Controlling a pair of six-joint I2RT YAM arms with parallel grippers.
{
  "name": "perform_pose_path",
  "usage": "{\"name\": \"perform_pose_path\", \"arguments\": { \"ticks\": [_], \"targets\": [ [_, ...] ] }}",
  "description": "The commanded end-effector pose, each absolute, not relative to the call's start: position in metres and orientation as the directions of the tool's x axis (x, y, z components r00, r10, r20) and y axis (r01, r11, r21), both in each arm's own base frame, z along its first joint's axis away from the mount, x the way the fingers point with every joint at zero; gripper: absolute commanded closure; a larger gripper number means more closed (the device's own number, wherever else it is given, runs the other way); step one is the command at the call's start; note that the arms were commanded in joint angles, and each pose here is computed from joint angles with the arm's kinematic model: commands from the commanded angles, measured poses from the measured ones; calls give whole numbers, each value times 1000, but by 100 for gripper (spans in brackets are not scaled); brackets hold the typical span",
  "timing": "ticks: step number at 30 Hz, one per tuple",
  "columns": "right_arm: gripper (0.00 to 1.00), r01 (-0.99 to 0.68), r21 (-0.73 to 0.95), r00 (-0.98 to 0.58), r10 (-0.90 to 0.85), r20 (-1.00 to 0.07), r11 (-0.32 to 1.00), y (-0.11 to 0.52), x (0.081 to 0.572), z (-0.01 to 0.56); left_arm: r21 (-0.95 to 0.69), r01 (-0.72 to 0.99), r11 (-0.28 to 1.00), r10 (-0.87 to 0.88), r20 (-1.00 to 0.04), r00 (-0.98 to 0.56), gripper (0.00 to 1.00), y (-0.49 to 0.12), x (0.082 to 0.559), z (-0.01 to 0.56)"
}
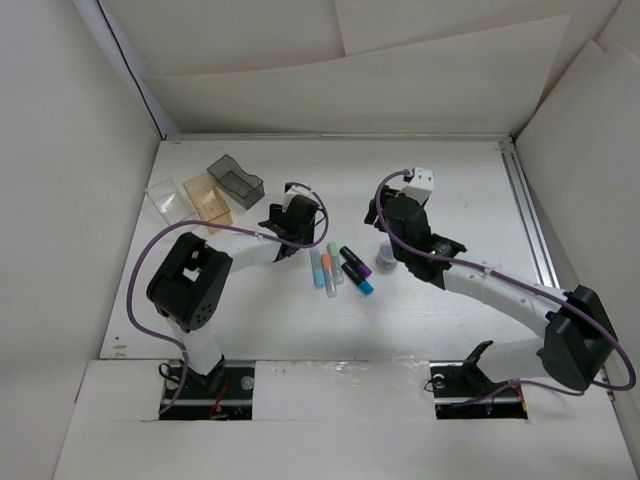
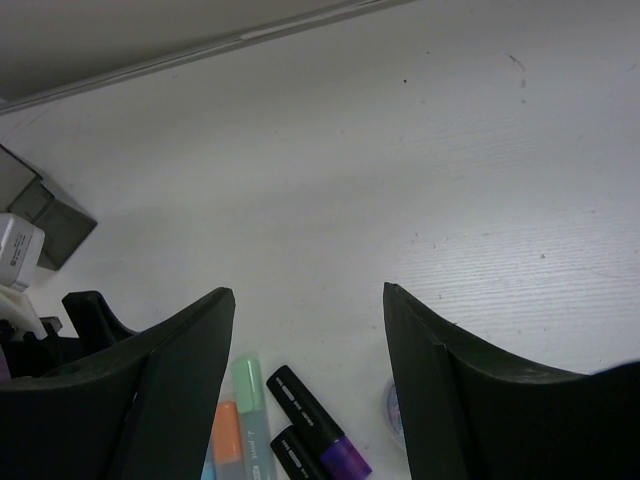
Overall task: Sort the stationery into containers
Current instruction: Pick up the stationery from the center of the board, then place the stationery in the storage box.
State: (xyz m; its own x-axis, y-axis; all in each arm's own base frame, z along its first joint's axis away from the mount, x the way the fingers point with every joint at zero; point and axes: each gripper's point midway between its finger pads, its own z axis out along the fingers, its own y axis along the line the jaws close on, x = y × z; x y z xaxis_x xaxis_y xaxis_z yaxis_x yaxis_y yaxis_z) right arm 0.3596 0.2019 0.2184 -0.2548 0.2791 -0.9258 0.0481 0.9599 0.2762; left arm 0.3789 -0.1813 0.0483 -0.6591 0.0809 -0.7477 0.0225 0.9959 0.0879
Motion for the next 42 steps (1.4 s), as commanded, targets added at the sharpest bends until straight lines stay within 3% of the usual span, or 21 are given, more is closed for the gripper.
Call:
{"name": "perform_pose_path", "arguments": {
  "ticks": [1, 12, 14, 15, 18, 19, 21, 28, 34, 42],
  "targets": [
    [33, 35, 301, -220, 301, -928, 953, 202, 362, 234, 103, -12, 995, 68, -738, -671, 43, -175, 387, 50],
    [33, 44, 300, -217, 303, -928, 953, 199, 364, 234, 133, -23, 991, 80, -710, -700, 43, -180, 397, 34],
    [33, 44, 300, -217, 303, -928, 953, 199, 364, 234, 134, -23, 991, 80, -710, -700, 53, -180, 397, 34],
    [33, 44, 300, -217, 303, -928, 953, 199, 364, 234, 121, -30, 992, 66, -718, -693, 66, -182, 399, 35],
    [33, 42, 307, -211, 308, -928, 951, 199, 364, 236, 127, -45, 991, 60, -720, -691, 78, -177, 401, 36],
    [33, 35, 303, -222, 302, -927, 953, 202, 365, 232, 127, -45, 991, 60, -720, -691, 89, -177, 401, 36],
    [33, 34, 303, -222, 302, -927, 953, 202, 365, 232, 113, -53, 992, 46, -729, -683, 100, -178, 402, 41],
    [33, 34, 303, -222, 302, -927, 953, 202, 365, 232, 18, -107, 994, -51, -794, -605, 100, -174, 398, 93],
    [33, 32, 309, -216, 308, -927, 951, 199, 362, 235, -267, -134, 954, -299, -837, -458, 100, -160, 409, 169],
    [33, 24, 310, -222, 307, -926, 951, 201, 362, 234, -510, -293, 809, -554, -828, -87, 100, -70, 449, 254]
  ]
}}
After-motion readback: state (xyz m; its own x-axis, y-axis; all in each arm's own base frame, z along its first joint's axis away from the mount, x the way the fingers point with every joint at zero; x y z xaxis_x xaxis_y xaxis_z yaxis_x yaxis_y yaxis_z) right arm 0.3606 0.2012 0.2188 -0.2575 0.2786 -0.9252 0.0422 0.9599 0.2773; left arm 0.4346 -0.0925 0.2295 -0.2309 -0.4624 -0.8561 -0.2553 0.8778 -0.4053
